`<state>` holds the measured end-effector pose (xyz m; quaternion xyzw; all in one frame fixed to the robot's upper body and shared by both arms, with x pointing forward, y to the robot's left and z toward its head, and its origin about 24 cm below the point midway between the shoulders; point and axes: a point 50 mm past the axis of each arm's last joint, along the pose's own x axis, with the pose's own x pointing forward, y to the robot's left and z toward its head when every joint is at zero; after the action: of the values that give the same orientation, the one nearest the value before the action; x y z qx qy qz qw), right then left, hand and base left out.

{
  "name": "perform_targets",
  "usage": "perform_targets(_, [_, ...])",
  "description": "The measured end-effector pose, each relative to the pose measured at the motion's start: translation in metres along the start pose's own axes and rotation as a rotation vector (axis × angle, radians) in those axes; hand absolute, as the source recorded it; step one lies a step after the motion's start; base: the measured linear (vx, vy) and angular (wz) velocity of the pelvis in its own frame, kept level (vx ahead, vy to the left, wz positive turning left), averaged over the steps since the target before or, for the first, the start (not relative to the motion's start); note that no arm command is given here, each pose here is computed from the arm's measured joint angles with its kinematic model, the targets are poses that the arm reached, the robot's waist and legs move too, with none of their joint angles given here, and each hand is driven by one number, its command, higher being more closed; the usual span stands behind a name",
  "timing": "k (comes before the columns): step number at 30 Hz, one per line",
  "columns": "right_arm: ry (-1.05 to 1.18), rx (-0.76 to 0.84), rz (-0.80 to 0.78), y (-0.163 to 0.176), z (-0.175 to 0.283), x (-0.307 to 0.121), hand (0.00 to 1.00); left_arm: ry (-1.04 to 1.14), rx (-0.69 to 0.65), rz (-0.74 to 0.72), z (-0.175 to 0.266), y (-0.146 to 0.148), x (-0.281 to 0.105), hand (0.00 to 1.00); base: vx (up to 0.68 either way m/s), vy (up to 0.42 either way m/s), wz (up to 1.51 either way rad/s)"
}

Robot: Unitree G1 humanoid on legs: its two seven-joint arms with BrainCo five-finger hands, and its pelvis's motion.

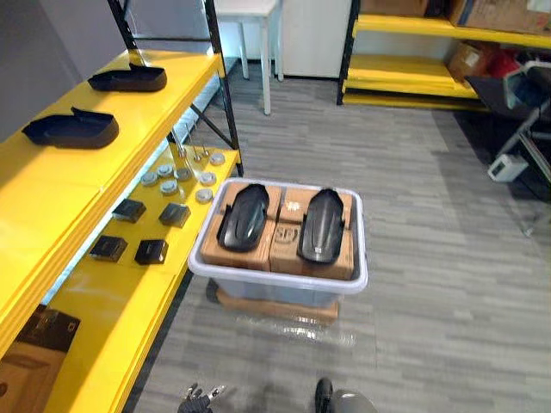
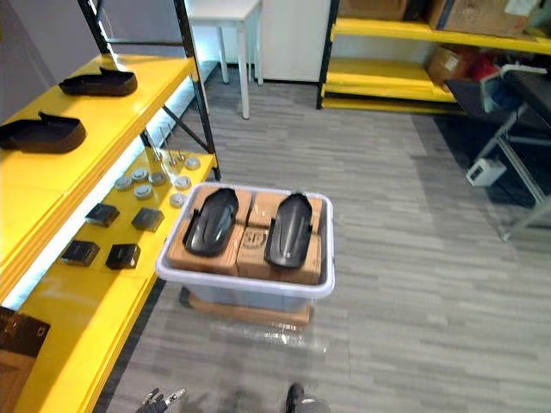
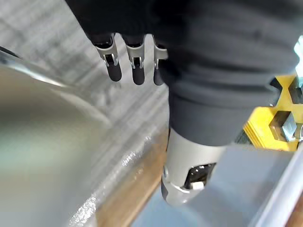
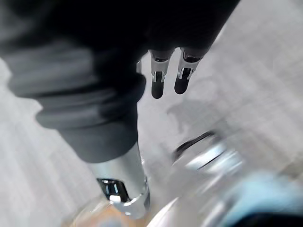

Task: Walk over and take plastic housings, then place them on the shelf

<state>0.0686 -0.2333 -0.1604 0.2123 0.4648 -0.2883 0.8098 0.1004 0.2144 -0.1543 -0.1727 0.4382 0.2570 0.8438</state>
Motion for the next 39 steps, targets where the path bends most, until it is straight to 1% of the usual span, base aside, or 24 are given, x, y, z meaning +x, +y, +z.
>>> perform_targets(1, [-0.018,-0.015,0.009,0.002,0.005,0.001,0.0,-0.002,0.002,0.001,0.001,0.001,0.0,0.0,0.55,-0.027,-0.27])
perform_targets(4, [-0.159,-0.044,0.062,0.021,0.039,0.002,0.0,0.014,0.003,0.015,-0.006,0.007,-0.003,0.0,0.48,0.075,-0.24])
perform_targets(6, [-0.292,-0.102,0.09,0.027,0.062,-0.007,0.0,0.055,0.026,0.014,-0.021,0.006,-0.008,0.0,0.39,0.177,-0.04])
perform_targets(8, [-0.456,-0.17,0.155,0.047,0.08,-0.029,0.0,0.029,0.075,0.029,-0.011,0.015,-0.005,0.0,0.5,0.203,0.43])
perform_targets(9, [-0.5,-0.189,0.164,0.05,0.086,-0.035,0.0,0.03,0.085,0.023,-0.011,0.014,-0.005,0.0,0.4,0.156,0.39])
perform_targets(10, [-0.612,-0.237,0.18,0.06,0.103,-0.049,0.0,0.032,0.11,0.02,-0.011,0.015,-0.005,0.0,0.21,0.097,0.19])
perform_targets(13, [-0.794,-0.298,0.217,0.081,0.128,-0.072,0.0,0.037,0.153,0.015,-0.013,0.018,-0.007,0.0,0.21,0.074,-0.02])
perform_targets(16, [-0.855,-0.287,0.216,0.087,0.138,-0.078,0.0,0.018,0.186,-0.002,-0.008,0.015,-0.006,0.0,0.09,-0.01,-0.03])
perform_targets(19, [-0.923,-0.242,0.2,0.099,0.16,-0.081,0.0,-0.019,0.217,-0.03,-0.001,0.008,-0.005,0.0,0.1,-0.057,0.16])
perform_targets(21, [-0.993,-0.193,0.177,0.112,0.188,-0.083,0.0,-0.064,0.238,-0.054,0.008,-0.001,-0.004,0.0,0.03,-0.086,0.24])
perform_targets(22, [-1.03,-0.196,0.163,0.118,0.204,-0.084,0.0,-0.081,0.238,-0.08,0.012,-0.012,-0.003,0.0,-0.09,-0.119,0.21])
perform_targets(24, [-1.095,-0.174,0.133,0.133,0.237,-0.089,0.0,-0.122,0.234,-0.103,0.025,-0.022,0.0,0.0,-0.18,-0.189,0.31])
perform_targets(25, [-1.106,-0.165,0.116,0.137,0.249,-0.089,0.0,-0.151,0.231,-0.115,0.034,-0.029,0.002,0.0,-0.18,-0.244,0.35])
perform_targets(26, [-1.103,-0.173,0.098,0.145,0.264,-0.089,0.0,-0.15,0.227,-0.124,0.033,-0.034,0.002,0.0,-0.11,-0.171,0.21])
perform_targets(28, [-1.077,-0.158,0.068,0.153,0.275,-0.086,0.0,-0.156,0.233,-0.127,0.034,-0.036,0.001,0.0,-0.07,-0.089,-0.01])
perform_targets(31, [-1.013,-0.166,0.018,0.15,0.28,-0.075,0.0,-0.164,0.222,-0.128,0.037,-0.039,0.002,0.0,0.02,-0.005,0.04])
perform_targets(34, [-1.026,-0.133,0.006,0.153,0.294,-0.08,0.0,-0.181,0.218,-0.138,0.049,-0.046,0.006,0.0,0.03,0.047,-0.02])
perform_targets(38, [-1.034,-0.135,0.006,0.155,0.287,-0.081,0.0,-0.201,0.191,-0.129,0.058,-0.052,0.008,0.0,0.02,0.044,-0.1])
perform_targets(39, [-1.042,-0.155,0.018,0.156,0.279,-0.081,1.0,-0.209,0.178,-0.123,0.061,-0.052,0.008,0.0,0.01,0.034,-0.13])
